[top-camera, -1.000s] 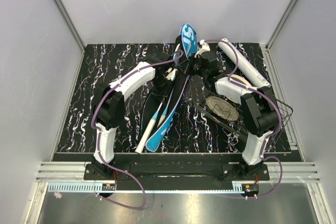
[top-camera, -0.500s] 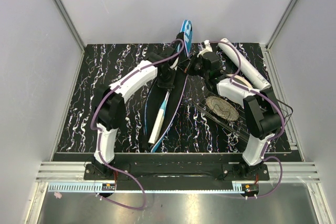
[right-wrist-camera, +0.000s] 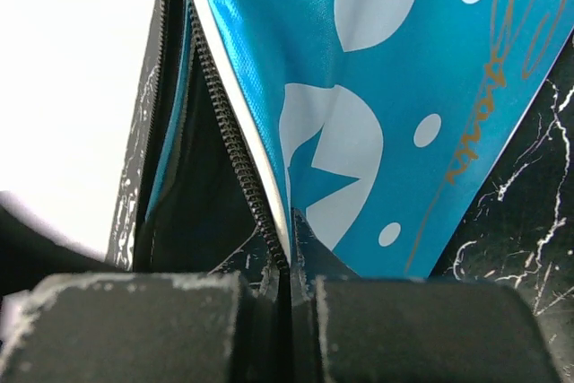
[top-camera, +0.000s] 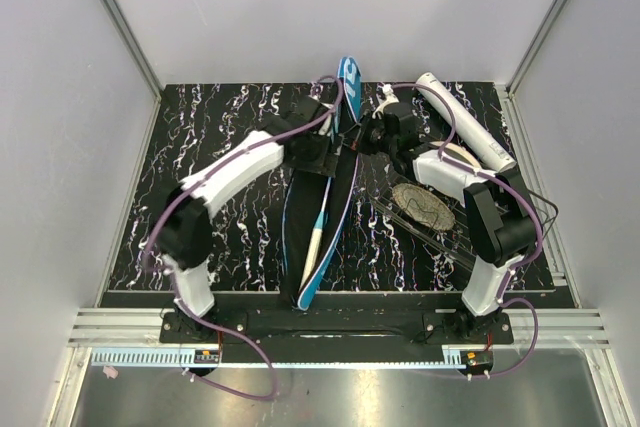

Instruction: Pack up the badminton gear

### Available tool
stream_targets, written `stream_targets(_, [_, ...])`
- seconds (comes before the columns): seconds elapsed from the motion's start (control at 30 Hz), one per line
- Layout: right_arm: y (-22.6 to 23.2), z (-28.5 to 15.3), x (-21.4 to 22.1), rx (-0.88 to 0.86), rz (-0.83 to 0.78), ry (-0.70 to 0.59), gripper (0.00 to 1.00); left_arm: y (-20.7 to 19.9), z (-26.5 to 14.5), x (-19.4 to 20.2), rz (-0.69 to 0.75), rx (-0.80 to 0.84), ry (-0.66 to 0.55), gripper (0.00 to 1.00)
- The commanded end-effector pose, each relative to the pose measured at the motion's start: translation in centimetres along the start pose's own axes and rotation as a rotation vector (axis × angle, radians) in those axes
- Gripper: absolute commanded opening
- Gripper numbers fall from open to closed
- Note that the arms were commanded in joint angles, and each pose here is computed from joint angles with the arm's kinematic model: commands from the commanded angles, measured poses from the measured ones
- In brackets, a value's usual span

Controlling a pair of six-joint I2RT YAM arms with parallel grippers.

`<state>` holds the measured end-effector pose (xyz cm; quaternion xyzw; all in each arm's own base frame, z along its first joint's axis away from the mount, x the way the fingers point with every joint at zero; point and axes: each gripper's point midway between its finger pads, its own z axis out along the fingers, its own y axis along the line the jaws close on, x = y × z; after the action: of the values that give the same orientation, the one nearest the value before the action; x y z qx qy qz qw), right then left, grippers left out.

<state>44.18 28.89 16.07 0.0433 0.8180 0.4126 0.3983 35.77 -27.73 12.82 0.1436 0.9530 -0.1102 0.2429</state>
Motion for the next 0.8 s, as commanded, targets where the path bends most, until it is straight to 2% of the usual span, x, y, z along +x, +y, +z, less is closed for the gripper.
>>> stream_targets(0.0, [3.5, -1.4, -2.7, -0.065, -0.107, -0.032, 0.0, -2.7, -12.2, -4.2, 0.026, 0.203, -0.302, 0.78])
stream_targets(0.1, [3.6, -1.1, -2.6, -0.071, -0.079, -0.023, 0.0, -0.8, -13.8, -2.6, 0.015, 0.183, -0.331, 0.78])
stream_targets(0.17, [3.9, -1.1, -2.6, -0.082, -0.038, -0.022, 0.0, 1.2, -12.2, -1.5, -0.03, 0.15, -0.321, 0.81])
stream_targets(0.23, [4.2, -1.2, -2.8, -0.088, -0.006, -0.027, 0.0, 1.9, -10.9, -1.0, -0.076, 0.181, -0.317, 0.92])
stream_targets(0.4, [4.5, -1.1, -2.8, -0.095, 0.051, -0.026, 0.02, 2.1, -8.4, -2.1, -0.073, 0.184, -0.355, 0.93])
stream_targets(0.5, [4.5, -1.2, -2.9, -0.085, 0.078, -0.029, 0.03, 0.7, -6.9, -2.4, -0.04, 0.264, -0.319, 0.94])
stream_targets(0.6, [3.9, -1.0, -3.3, -0.048, 0.139, -0.054, 0.03, -2.6, -6.4, -1.0, -0.026, 0.461, -0.255, 0.98])
stream_targets(0.67, [3.6, -0.8, -3.4, -0.027, 0.2, -0.068, 0.02, -4.7, -7.8, -1.3, 0.004, 0.587, -0.303, 0.99])
stream_targets(0.77, [3.0, -0.5, -4.0, 0.02, 0.286, -0.098, 0.02, -5.7, -7.9, -0.5, 0.037, 0.611, -0.304, 0.99])
